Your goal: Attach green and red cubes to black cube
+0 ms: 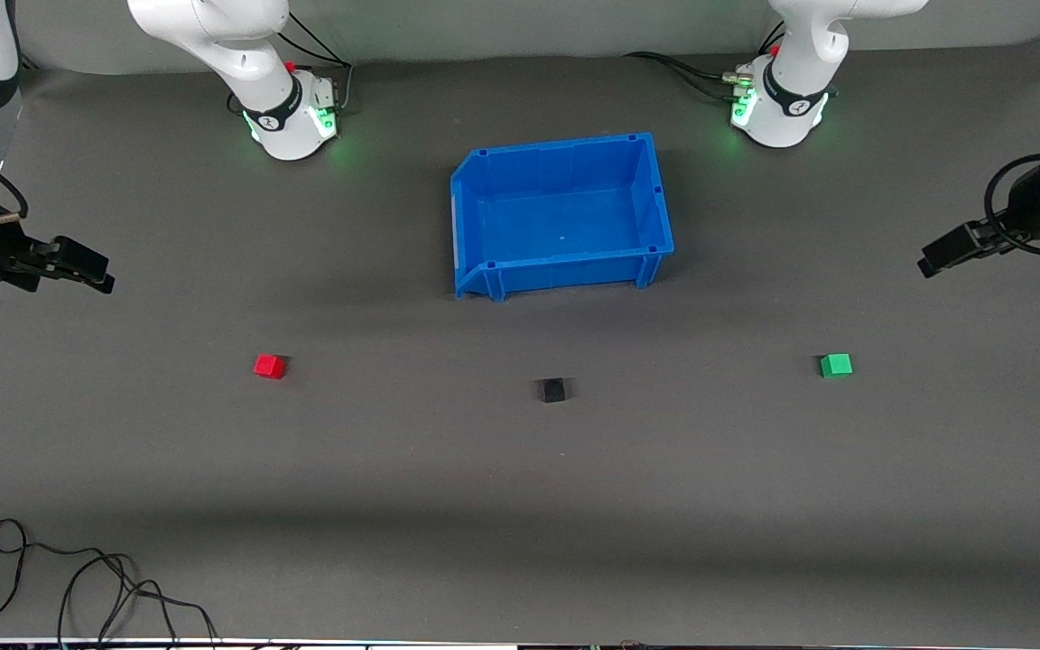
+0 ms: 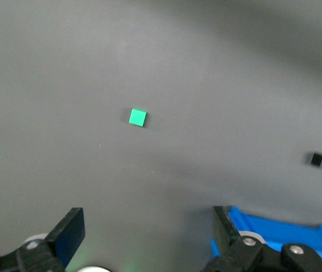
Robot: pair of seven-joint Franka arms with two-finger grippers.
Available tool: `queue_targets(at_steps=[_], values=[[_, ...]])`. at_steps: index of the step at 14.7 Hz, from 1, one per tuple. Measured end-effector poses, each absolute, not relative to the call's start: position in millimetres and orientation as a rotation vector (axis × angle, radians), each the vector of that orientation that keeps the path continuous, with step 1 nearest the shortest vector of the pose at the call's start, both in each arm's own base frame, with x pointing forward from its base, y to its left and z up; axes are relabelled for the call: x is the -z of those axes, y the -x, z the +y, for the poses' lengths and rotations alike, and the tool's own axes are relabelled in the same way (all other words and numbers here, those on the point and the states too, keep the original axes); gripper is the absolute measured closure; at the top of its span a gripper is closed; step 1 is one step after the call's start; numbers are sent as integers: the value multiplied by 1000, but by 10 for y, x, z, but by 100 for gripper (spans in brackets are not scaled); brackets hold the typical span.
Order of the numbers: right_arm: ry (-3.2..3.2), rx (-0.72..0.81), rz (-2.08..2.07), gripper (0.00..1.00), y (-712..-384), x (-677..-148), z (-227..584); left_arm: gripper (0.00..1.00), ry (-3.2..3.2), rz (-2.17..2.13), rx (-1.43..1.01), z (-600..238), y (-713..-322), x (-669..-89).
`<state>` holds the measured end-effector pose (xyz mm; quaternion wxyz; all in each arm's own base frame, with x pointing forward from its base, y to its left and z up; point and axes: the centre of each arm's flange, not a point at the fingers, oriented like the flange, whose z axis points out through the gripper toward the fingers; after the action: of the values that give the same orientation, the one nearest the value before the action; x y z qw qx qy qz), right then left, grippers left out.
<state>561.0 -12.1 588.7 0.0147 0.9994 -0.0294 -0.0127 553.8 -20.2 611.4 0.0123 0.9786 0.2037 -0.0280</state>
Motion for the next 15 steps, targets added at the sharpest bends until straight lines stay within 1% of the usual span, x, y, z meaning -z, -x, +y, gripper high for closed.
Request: queue_targets(at_steps=[2,7,11,15], values=[[-3111,45,-89,0,-5641,-5679,-120,0,-2965,903,111,-60,-5537,-6088],[-3141,39,-97,1,-5684,-4773,-92,0,-2592,1567,276,266,-5590,-5770],[-3174,56,-132,0,-5689,-4072,-75,0,-2357,1851,348,589,-5632,-5243],[-3170,29,-147,0,-5655,-3291,-89,0,-2182,1982,329,726,-5606,-4529]])
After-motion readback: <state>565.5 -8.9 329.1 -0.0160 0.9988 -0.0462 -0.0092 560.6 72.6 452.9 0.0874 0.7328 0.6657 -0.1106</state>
